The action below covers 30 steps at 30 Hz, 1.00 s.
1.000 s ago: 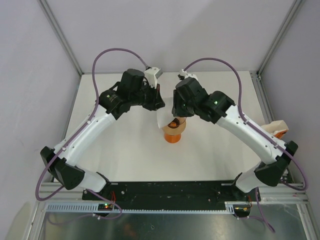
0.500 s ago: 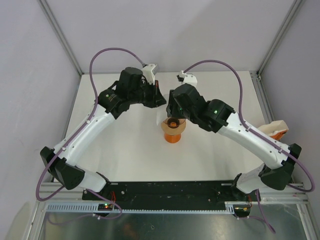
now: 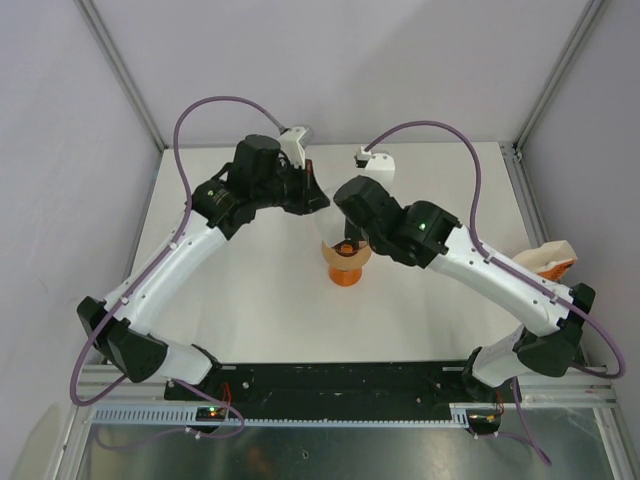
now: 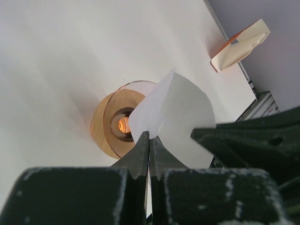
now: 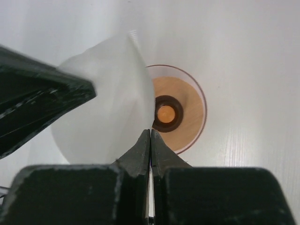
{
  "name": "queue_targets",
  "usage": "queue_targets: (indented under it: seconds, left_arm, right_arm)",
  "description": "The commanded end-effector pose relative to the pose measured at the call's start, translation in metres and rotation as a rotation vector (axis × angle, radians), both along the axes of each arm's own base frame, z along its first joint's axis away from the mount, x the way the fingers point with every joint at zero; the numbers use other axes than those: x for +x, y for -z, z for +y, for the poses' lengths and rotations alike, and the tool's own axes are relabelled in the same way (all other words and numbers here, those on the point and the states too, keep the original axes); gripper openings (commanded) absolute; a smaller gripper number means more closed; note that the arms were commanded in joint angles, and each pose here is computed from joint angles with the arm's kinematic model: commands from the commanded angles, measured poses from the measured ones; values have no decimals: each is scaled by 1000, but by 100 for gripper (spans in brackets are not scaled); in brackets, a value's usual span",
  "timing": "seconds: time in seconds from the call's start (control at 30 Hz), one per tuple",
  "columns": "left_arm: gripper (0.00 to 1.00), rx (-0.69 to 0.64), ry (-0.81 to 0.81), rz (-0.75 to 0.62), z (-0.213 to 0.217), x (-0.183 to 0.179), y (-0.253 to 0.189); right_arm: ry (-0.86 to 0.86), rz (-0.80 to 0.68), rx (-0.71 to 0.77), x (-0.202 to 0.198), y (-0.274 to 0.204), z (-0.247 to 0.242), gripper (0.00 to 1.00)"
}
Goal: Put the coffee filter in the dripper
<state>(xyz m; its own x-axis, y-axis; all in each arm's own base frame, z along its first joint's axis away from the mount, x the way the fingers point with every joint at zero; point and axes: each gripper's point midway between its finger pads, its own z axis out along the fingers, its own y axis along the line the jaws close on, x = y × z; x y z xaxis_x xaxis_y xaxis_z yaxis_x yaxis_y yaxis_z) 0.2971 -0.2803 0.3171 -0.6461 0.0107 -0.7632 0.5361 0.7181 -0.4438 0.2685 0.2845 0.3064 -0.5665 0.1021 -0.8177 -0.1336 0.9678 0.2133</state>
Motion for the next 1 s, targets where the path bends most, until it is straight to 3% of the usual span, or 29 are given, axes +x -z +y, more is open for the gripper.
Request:
queue_targets:
  seconds: [0.0, 0.2, 0.53, 0.97]
  left_arm:
    - [0, -4, 17, -59, 7, -5, -7]
    - [0, 51, 70, -35, 10, -13, 17]
    - [0, 141, 118, -7, 12, -12, 45]
    - [2, 199, 150, 21, 11, -7, 68]
  right_arm:
    - [41, 3, 28, 7, -26, -31, 0]
    - [-45, 158, 24, 10, -8, -38, 0]
    - [-134, 248, 8, 25, 9, -24, 0]
    - [-86, 333, -80, 33, 43, -39, 0]
